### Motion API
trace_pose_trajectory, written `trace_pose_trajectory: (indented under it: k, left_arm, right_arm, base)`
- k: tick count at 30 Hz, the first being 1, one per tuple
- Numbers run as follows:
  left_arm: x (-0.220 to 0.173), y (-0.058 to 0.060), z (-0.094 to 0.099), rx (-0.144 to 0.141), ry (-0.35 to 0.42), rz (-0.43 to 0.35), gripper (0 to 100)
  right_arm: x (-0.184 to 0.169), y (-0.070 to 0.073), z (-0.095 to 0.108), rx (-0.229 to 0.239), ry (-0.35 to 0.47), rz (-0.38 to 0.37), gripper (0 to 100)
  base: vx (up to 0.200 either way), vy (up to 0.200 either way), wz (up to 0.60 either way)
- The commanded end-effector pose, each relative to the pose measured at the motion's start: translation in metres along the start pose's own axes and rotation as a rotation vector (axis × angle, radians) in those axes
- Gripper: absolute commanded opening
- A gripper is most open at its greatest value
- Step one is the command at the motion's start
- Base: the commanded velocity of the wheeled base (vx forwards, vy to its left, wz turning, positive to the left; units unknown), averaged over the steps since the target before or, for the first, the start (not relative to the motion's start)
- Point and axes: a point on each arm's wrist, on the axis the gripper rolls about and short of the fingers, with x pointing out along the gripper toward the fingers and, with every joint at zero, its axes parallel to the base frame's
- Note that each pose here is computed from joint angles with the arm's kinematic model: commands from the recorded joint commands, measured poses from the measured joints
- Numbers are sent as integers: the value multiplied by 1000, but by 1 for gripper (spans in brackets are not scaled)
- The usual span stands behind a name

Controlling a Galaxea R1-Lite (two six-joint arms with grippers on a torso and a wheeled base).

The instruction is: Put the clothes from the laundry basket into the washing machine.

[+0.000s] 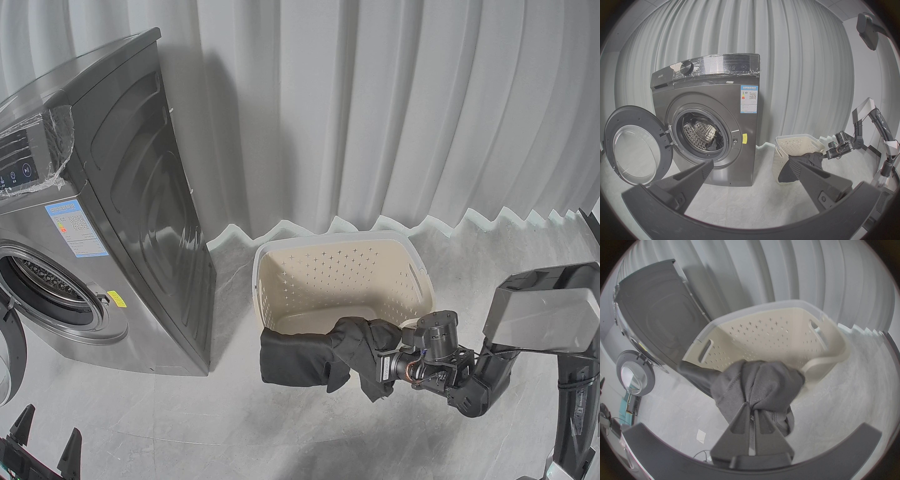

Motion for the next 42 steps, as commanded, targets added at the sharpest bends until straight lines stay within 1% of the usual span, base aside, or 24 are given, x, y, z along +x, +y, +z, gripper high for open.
trace_pose_trajectory:
  k: [1, 2, 4, 5, 6, 13, 18, 23, 26, 31, 33, 34, 35, 39, 42]
  left_arm:
    - [0, 0, -4, 0, -2, 0, 100]
    - [0, 0, -4, 0, -2, 0, 100]
    - [0, 0, -4, 0, -2, 0, 100]
    - [0, 0, -4, 0, -2, 0, 100]
    - [0, 0, -4, 0, -2, 0, 100]
    - [0, 0, -4, 0, -2, 0, 100]
    - [0, 0, -4, 0, -2, 0, 100]
    - [0, 0, -4, 0, -2, 0, 100]
    - [0, 0, -4, 0, 0, -2, 100]
    - [0, 0, -4, 0, -2, -2, 100]
    - [0, 0, -4, 0, -2, -2, 100]
    - [0, 0, -4, 0, -2, -2, 100]
    - [0, 0, -4, 0, -2, -2, 100]
    - [0, 0, -4, 0, -2, -2, 100]
    - [0, 0, -4, 0, -2, 0, 100]
  right_arm:
    - [-53, 25, 19, -26, -107, 94, 0]
    - [-53, 25, 19, -26, -107, 94, 0]
    - [-75, 31, 24, -29, -138, 123, 0]
    - [-75, 31, 24, -29, -138, 123, 0]
    - [-83, 32, 25, -29, -143, 131, 0]
    - [-96, 33, 32, -27, -180, 145, 0]
    - [-100, 39, 40, -28, -216, 167, 0]
    - [-107, 44, 56, -22, -306, 197, 0]
    - [-118, 47, 67, -18, -364, 217, 0]
    - [-144, 52, 84, -42, -463, 249, 0]
    - [-156, 55, 90, -42, -503, 273, 0]
    - [-156, 56, 91, -44, -504, 274, 0]
    - [-167, 57, 96, -51, -541, 287, 0]
    - [-191, 57, 107, -63, -621, 306, 0]
    - [-199, 57, 109, -72, -645, 308, 0]
  base:
    - [0, 0, 0]
    - [0, 0, 0]
    - [0, 0, 0]
    - [0, 0, 0]
    - [0, 0, 0]
    - [0, 0, 0]
    - [0, 0, 0]
    - [0, 0, 0]
    - [0, 0, 0]
    - [0, 0, 0]
    - [0, 0, 0]
    - [0, 0, 0]
    - [0, 0, 0]
    - [0, 0, 0]
    - [0, 0, 0]
